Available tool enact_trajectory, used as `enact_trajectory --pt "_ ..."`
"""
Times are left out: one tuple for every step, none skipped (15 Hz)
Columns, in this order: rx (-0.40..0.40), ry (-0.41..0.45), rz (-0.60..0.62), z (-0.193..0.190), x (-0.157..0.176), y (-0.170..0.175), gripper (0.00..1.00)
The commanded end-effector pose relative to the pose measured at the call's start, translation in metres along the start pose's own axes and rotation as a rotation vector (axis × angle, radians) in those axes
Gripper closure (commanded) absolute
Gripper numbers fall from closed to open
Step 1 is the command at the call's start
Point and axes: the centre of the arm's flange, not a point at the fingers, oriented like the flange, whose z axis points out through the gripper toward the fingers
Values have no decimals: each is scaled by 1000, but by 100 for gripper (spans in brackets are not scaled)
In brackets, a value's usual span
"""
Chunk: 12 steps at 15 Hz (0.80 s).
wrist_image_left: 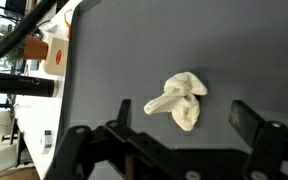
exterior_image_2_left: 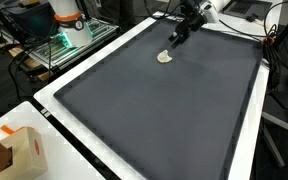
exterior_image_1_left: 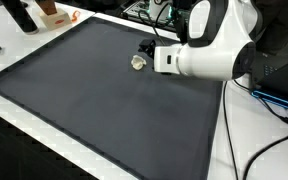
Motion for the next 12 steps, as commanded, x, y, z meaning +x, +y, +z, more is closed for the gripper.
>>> enact_trajectory --pt "84 -31 -70 4 -6 19 0" --pt "107 -38 -87 4 -7 25 0" --pt "130 -43 -106 3 -7 30 0" --pt "150 -48 -125 3 -8 35 0" --pt "174 -54 -143 2 -9 42 0" --pt "196 -53 -163 2 -10 48 0" --pt "222 -53 -184 1 -12 56 0" --pt "247 -44 -208 0 -13 64 0" --pt "268 -33 -231 0 -14 71 0" --pt "288 -16 -249 -1 -16 80 0" --pt "308 -4 -272 -1 -17 89 0" --pt "327 9 -285 -2 -18 98 0"
